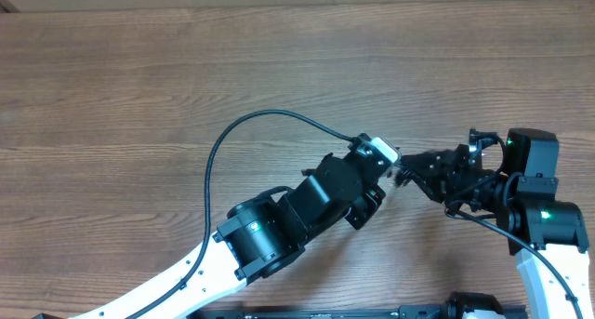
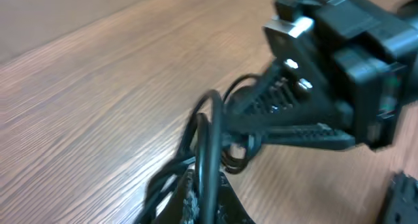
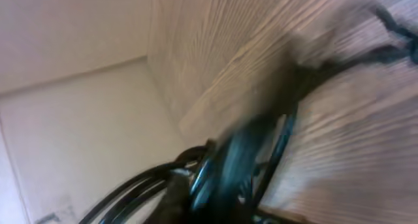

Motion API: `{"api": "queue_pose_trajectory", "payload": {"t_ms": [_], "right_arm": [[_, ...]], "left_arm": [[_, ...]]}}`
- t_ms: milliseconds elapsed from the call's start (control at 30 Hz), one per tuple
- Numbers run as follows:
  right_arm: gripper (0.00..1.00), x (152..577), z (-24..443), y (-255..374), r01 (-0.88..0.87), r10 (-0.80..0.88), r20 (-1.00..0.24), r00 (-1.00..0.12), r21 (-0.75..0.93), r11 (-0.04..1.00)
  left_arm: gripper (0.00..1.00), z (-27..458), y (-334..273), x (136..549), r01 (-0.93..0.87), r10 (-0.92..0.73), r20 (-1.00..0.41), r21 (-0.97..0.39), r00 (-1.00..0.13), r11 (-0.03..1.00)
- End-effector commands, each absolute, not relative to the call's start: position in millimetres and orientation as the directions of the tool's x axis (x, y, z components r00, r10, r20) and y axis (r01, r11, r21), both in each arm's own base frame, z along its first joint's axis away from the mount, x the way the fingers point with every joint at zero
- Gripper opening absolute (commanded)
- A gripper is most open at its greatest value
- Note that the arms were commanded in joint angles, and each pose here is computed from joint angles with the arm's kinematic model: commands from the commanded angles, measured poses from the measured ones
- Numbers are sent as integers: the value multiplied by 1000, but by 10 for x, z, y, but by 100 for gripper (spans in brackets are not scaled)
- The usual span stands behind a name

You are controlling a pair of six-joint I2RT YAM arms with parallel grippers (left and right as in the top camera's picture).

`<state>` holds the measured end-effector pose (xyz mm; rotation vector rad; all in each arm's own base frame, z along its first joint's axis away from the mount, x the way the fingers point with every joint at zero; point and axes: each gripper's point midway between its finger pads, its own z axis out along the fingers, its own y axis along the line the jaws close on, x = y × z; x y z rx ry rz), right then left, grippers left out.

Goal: Untangle cables

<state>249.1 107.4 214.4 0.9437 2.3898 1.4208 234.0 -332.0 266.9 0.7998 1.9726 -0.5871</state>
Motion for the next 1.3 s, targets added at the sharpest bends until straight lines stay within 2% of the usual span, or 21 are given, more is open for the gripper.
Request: {"api": "queue_pose_trajectory", "payload": {"t_ms": [0,167,367,500,600,867,967,1033,1133,1200,1267], "right_arm": [[4,2488,2205,1062,336,588,50,-808,858,389],[4,2441,2237,1115,239,519,-20,-854,871,428],[4,2386,2313,1193,144,448,-70,-891,893,427],[4,2388,2312,1192,144,448,-71,-891,892,428],[4,2387,2312,1193,145,448,-70,-891,892,428],[4,2388,2312,1192,144,448,-71,-891,892,428],[4,2388,2312,1192,144,449,-71,-891,892,428],[4,2388,2312,1192,145,449,-71,-891,892,428],[4,2388,2312,1192,145,449,-71,-891,892,428],[4,2388,2312,1192,145,449,-71,-891,892,428],[4,2387,2312,1192,145,449,-70,-891,892,427]], "left_arm": [[4,2784,-3159,2544,604,199,-890,-102,-411,790],[4,2789,-2967,2722,501,140,-892,-106,-429,859],[4,2570,-2346,3115,239,-43,-823,-214,-566,947],[4,2389,-2037,3252,107,-211,-694,-385,-688,917],[4,2312,-1816,3325,-4,-328,-603,-474,-727,880],[4,2071,-1214,3343,-194,-437,-478,-475,-762,859],[4,2051,-1180,3323,-83,-312,-517,-419,-797,904],[4,2086,-1337,3277,128,-122,-570,-379,-812,916],[4,2095,-1517,3142,447,186,-642,-271,-744,853],[4,2026,-1402,3145,504,306,-646,-141,-699,852],[4,1979,-1216,3210,451,323,-631,-47,-705,891]]}}
